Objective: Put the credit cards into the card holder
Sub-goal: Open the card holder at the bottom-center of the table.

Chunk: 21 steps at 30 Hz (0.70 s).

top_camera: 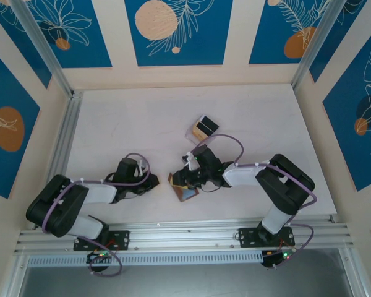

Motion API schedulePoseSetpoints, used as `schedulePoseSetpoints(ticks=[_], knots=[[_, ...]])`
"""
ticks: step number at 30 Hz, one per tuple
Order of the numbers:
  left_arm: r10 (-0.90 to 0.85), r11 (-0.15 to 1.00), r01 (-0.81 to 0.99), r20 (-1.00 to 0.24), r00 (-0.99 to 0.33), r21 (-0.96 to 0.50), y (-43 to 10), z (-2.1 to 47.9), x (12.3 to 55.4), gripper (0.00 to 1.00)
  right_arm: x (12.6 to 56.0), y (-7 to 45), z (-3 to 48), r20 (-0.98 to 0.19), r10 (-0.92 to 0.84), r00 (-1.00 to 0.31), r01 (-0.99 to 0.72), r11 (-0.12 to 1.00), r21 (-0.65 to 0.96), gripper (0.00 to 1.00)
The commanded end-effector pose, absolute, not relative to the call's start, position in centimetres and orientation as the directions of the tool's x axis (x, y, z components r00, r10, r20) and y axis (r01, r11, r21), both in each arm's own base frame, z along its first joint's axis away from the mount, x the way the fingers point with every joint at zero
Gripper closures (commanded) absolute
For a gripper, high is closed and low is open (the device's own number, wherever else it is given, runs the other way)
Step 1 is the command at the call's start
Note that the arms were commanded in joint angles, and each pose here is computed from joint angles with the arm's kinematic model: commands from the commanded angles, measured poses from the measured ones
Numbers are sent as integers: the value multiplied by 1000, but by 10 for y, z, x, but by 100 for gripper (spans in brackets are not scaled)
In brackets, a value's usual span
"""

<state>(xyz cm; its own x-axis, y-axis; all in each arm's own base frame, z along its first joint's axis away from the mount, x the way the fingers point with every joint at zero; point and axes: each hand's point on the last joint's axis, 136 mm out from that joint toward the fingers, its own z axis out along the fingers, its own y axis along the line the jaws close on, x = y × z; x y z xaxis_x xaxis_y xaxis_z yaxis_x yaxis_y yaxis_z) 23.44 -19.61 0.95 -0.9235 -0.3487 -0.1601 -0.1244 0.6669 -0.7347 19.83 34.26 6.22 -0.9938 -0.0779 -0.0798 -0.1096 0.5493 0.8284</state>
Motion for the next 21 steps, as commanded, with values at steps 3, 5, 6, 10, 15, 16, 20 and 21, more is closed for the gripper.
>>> schedulePoseSetpoints(ticks=[3,5,6,10,15,16,20,21], knots=[[-523,828,-465,-130,-843,-315,-87,-65,190,100,196,346,60,-80,-101,-992,-123,559,820,56],[-554,807,-498,-116,-824,-317,-84,-66,190,100,195,347,63,-86,-108,-990,-131,552,824,53],[-558,803,-500,-113,-822,-325,-85,-66,191,100,194,348,64,-87,-111,-990,-134,549,825,52],[-527,806,-454,-111,-843,-381,-98,-56,202,97,194,351,67,-88,-118,-989,-138,538,832,51],[-487,788,-373,-127,-864,-490,-118,-27,216,92,191,358,76,-100,-142,-985,-159,509,846,48],[-484,781,-357,-136,-864,-512,-121,-18,219,92,190,360,78,-105,-148,-983,-166,504,848,47],[-457,777,-279,-202,-866,-564,-127,26,228,88,185,366,83,-122,-177,-977,-194,489,850,42],[-451,776,-263,-214,-866,-573,-128,35,229,87,184,367,83,-122,-179,-976,-196,488,851,42]])
